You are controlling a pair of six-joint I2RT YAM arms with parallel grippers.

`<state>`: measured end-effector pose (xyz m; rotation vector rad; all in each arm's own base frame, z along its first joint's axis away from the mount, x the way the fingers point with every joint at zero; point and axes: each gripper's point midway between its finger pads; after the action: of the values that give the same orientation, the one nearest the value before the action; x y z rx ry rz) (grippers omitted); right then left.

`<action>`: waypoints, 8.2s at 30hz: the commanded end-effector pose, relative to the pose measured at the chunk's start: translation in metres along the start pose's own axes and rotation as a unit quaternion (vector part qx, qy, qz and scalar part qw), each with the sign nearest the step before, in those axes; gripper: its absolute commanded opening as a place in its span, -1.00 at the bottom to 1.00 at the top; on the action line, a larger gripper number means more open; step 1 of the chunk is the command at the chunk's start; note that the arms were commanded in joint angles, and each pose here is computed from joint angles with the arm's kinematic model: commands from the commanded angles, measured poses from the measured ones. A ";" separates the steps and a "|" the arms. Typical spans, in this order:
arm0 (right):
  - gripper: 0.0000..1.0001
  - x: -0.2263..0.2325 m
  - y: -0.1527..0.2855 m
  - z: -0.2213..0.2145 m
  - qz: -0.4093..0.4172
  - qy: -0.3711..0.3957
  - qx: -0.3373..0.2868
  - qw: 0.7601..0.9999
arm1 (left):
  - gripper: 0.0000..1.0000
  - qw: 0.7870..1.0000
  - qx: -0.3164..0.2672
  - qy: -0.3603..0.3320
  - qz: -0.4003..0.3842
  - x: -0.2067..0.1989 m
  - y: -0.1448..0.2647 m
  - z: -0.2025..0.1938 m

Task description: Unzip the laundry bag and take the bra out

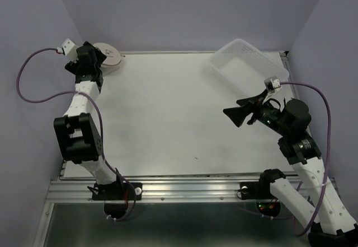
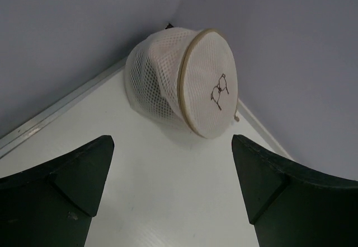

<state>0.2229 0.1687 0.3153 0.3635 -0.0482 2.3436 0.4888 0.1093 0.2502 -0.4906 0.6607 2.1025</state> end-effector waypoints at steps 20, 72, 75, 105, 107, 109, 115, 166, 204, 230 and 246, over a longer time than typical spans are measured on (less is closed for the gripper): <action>1.00 -0.003 -0.008 0.004 -0.001 -0.015 -0.023 1.000 | -0.91 1.000 0.006 -0.012 -0.007 -0.015 -0.176 -0.049; 1.00 0.041 -0.102 -0.196 0.058 -0.008 0.159 0.986 | 0.53 0.883 0.382 0.070 -0.265 0.056 0.321 -0.236; 1.00 0.044 -0.108 -0.197 0.060 -0.011 0.156 0.986 | 0.28 0.881 0.377 0.073 -0.277 0.048 0.321 -0.236; 1.00 0.036 -0.139 -0.202 -0.028 -0.029 0.137 0.990 | 0.35 0.909 0.282 -0.010 -0.306 -0.061 0.268 -0.206; 1.00 0.033 -0.133 -0.191 -0.041 -0.034 0.120 0.991 | 0.51 0.910 0.297 0.000 -0.291 -0.041 0.270 -0.215; 1.00 0.028 -0.127 -0.190 -0.053 -0.036 0.117 0.991 | 0.56 0.904 0.310 0.017 -0.293 -0.032 0.278 -0.218; 1.00 0.026 -0.117 -0.169 -0.063 -0.028 0.093 0.993 | 0.54 0.889 0.365 0.055 -0.270 0.004 0.287 -0.255; 0.22 0.075 -0.151 -0.195 -0.057 -0.052 0.136 0.988 | -1.00 0.899 0.331 0.137 -0.253 -0.043 0.310 -0.254; -0.98 -0.014 -0.099 -0.200 -0.220 0.013 0.144 0.965 | -1.00 0.926 0.289 0.086 -0.225 -0.004 0.295 -0.244; -0.99 0.032 -0.143 -0.198 -0.115 -0.023 0.162 0.980 | 0.98 0.908 0.306 0.108 -0.265 -0.055 0.284 -0.219; -0.99 0.034 -0.162 -0.201 -0.123 -0.033 0.167 0.978 | 0.87 0.897 0.369 0.150 -0.192 0.021 0.321 -0.266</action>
<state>0.2519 0.3205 0.0967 0.5719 0.4434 2.0775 0.2365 -0.1975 0.1186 -0.4058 1.3202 1.2656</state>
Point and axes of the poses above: each gripper's point midway between its finger pads, its own y axis back along the fingers, its own x axis along the line the jaws close on, z = x × y, and after that the axes turned 8 degrees about y, right-handed
